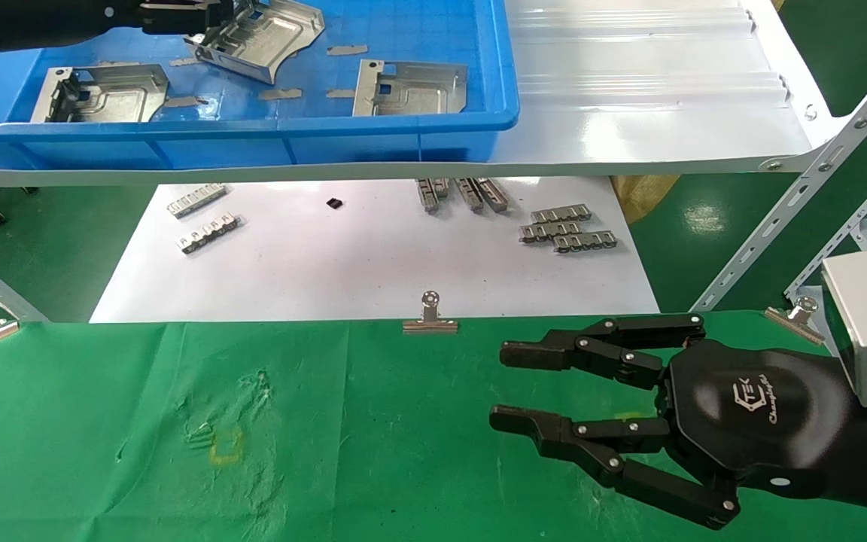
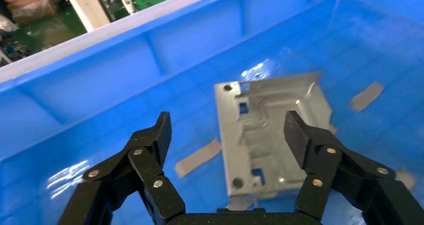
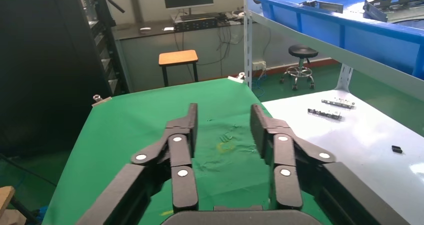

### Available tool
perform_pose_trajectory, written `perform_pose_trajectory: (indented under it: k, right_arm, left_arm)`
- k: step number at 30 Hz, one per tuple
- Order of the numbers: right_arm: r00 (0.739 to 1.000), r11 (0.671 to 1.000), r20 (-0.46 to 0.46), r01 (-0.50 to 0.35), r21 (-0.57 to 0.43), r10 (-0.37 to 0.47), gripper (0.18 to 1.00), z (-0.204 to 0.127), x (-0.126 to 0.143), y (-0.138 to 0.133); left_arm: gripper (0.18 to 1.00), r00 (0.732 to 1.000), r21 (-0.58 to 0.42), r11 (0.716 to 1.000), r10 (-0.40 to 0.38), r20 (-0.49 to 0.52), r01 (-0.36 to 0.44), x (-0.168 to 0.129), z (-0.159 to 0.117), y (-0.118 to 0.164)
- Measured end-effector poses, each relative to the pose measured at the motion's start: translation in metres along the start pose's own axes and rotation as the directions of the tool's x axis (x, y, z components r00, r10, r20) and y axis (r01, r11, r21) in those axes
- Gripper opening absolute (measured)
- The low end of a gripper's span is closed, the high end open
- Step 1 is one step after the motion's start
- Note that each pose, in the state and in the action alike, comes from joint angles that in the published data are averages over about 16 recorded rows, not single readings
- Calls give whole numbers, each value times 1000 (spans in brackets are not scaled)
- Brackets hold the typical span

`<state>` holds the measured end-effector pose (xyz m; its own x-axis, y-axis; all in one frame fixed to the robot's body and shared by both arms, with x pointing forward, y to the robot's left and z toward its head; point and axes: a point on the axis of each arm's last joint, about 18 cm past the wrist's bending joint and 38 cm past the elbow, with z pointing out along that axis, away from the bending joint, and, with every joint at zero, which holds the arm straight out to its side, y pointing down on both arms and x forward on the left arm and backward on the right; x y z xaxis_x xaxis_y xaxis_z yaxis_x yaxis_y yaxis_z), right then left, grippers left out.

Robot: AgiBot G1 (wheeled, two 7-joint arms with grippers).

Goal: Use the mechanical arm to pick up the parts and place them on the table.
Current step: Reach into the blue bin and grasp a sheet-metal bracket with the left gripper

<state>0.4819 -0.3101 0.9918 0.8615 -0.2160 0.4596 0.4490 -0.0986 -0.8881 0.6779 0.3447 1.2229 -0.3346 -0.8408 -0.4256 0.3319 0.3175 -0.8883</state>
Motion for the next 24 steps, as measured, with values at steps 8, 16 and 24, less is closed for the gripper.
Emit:
perform_pose_trajectory:
  k: [8,16,24]
  right_arm:
    - [1000,1000,0,0,0,0,543,0,0,0]
    - [1000,1000,0,0,0,0,718,0,0,0]
    - [1000,1000,0,0,0,0,875,0,0,0]
  left_arm:
    - [726,1000,-33,999,3,2,-3,-1,0,9]
    - [542,1000,-38,999,0,-11,-1,3,1,11]
    - [378,999,31,999,-11,-43,12,6,-2,-3]
